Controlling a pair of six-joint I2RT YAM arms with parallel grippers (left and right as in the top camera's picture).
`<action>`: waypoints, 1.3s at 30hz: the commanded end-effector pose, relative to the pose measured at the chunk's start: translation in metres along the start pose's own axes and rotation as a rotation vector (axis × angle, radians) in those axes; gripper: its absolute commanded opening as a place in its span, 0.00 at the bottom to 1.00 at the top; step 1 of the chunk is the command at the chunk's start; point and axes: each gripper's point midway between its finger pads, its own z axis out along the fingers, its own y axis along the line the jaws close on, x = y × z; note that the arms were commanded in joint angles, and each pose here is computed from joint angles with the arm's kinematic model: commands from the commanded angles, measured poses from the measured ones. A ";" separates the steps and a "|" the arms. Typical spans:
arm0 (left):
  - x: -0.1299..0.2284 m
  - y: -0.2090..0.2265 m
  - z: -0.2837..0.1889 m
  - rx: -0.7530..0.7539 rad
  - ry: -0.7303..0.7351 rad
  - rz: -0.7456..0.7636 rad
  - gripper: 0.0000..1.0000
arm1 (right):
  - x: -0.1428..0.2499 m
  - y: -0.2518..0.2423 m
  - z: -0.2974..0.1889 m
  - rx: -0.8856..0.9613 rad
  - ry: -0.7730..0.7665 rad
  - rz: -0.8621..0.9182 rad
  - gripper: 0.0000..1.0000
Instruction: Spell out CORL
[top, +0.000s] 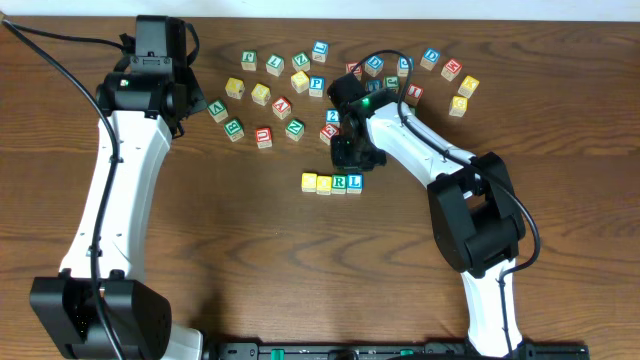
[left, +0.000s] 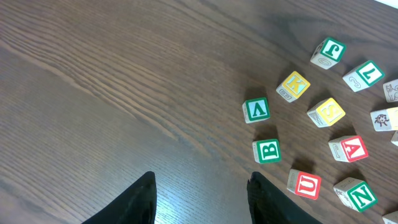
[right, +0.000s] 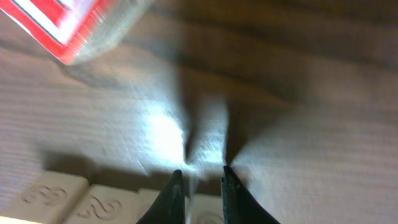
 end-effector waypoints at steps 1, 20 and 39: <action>0.002 0.005 0.001 -0.024 0.000 0.014 0.47 | -0.010 0.006 0.000 -0.024 -0.038 -0.033 0.17; 0.003 0.006 0.001 -0.026 0.005 0.015 0.47 | -0.042 0.072 -0.008 -0.150 -0.230 -0.111 0.18; 0.004 0.007 0.001 -0.028 0.011 0.017 0.47 | -0.012 0.094 0.014 -0.169 -0.134 -0.151 0.07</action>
